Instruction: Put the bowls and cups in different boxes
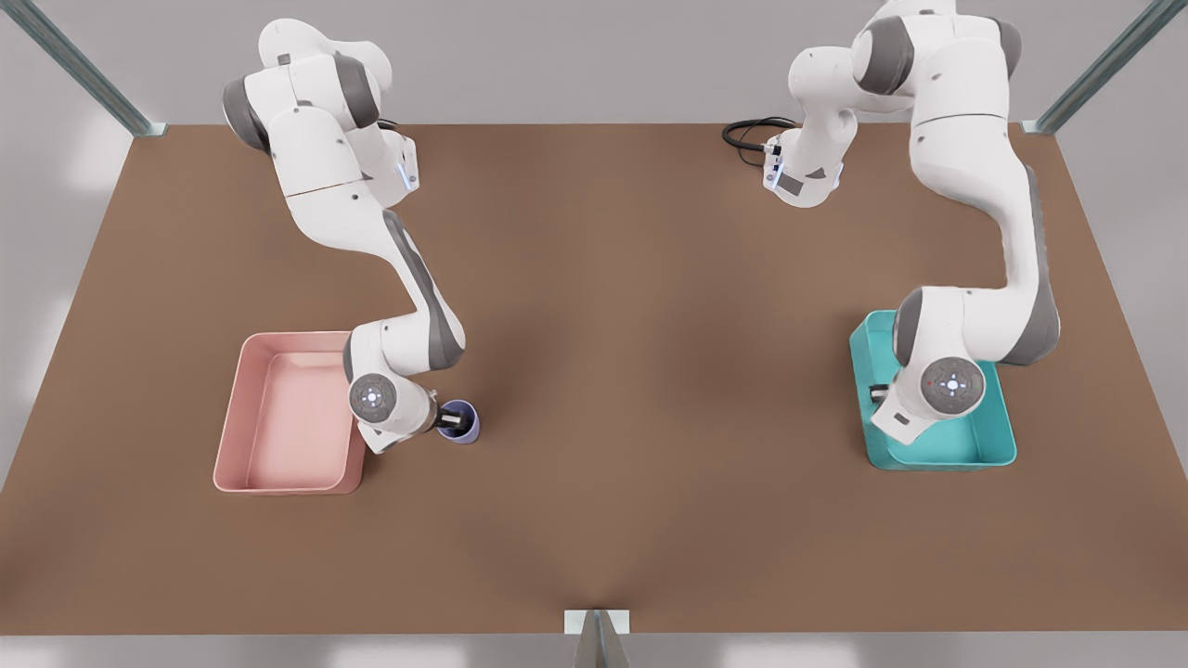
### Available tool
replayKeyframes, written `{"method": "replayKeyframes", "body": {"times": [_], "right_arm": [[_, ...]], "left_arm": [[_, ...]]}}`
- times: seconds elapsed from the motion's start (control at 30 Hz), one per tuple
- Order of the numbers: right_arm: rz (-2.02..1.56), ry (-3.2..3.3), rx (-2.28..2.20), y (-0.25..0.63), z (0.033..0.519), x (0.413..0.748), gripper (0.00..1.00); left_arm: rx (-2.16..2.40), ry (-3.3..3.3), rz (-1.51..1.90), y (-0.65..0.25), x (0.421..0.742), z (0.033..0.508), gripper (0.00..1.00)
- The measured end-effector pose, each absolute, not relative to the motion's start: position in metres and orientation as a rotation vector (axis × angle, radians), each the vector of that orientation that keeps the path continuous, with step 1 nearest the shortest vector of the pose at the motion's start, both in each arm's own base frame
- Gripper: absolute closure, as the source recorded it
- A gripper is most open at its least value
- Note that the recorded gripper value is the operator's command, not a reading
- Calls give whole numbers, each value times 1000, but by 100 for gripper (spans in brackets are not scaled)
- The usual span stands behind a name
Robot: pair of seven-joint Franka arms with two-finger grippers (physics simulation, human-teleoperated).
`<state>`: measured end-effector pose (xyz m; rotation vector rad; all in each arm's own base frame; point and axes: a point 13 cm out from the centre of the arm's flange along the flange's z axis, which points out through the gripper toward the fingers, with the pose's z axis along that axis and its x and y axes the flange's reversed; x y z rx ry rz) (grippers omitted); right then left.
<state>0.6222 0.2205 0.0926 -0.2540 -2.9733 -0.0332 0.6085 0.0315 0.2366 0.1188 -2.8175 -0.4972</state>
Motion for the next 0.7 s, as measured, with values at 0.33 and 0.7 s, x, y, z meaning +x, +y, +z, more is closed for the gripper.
{"method": "replayKeyframes", "body": {"times": [0.33,0.7], "right_arm": [[-71,-3003,-293,220,115,639,79],[-64,-3216,-423,5,332,697,79]], "left_arm": [[224,-2721,-468,104,559,110,79],[224,-2841,-386,100,573,97,0]]}}
